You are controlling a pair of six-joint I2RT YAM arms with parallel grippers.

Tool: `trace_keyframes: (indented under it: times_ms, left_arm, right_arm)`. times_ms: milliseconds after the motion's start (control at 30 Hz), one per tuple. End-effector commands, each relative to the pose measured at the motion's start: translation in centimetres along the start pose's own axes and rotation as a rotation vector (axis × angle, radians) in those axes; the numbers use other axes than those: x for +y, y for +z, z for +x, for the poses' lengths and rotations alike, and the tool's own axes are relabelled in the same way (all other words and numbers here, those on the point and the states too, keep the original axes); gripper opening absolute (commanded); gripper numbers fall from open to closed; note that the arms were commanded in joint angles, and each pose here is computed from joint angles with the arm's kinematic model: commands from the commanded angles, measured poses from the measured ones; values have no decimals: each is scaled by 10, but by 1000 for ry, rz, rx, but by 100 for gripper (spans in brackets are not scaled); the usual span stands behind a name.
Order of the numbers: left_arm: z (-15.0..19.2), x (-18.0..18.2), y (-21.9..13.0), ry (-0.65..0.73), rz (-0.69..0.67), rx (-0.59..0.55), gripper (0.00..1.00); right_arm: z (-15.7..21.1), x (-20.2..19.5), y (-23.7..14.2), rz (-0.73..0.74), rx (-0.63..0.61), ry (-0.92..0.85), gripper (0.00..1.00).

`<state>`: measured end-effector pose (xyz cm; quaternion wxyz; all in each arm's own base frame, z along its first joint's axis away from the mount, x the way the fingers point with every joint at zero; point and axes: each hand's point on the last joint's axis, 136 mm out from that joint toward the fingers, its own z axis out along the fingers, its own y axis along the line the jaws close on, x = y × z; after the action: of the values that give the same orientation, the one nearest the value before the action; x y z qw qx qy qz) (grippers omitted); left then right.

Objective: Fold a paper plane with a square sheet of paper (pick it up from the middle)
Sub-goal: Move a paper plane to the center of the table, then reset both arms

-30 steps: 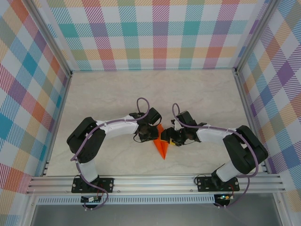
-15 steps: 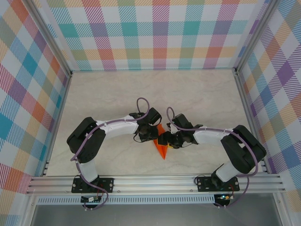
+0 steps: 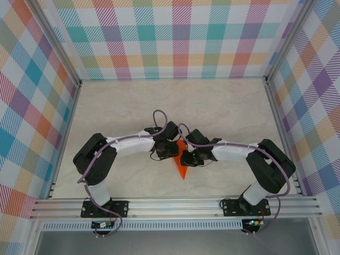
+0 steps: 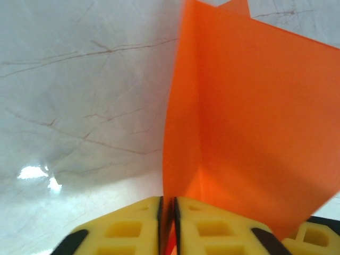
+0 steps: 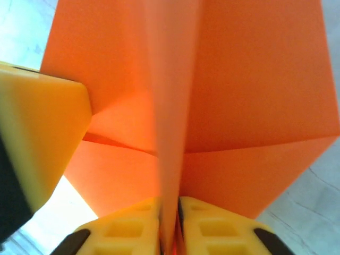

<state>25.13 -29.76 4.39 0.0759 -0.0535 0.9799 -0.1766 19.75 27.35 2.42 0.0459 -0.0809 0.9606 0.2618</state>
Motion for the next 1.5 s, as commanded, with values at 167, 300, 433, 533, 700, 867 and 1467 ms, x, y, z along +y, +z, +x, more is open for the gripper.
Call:
trace_keyframes:
  times_ms: [167, 300, 433, 533, 700, 867, 1467]
  left_arm:
    - [-28, 39, -69, -160, 7, -234, 29]
    - [-30, 78, -93, -235, -29, -319, 33]
    - [-26, 109, -110, -299, -47, -376, 37]
    - [-22, 123, -117, -326, -42, -397, 38]
    - [-15, 140, -122, -345, -54, -410, 39]
    - [-14, 150, -126, -346, -72, -422, 39]
    - [-44, 191, -179, -258, -316, -607, 60]
  right_arm:
    - [-27, -12, -31, 290, -40, -14, 3]
    - [-43, -11, -30, 393, 4, -11, 6]
    - [-56, -7, -15, 418, 40, 2, 9]
    - [-65, -4, -7, 432, 51, -12, 13]
    - [-63, -7, 10, 435, 99, -6, 16]
    - [-58, -14, 20, 452, 136, 7, 20]
    - [-112, 22, -137, 475, -301, -99, 71]
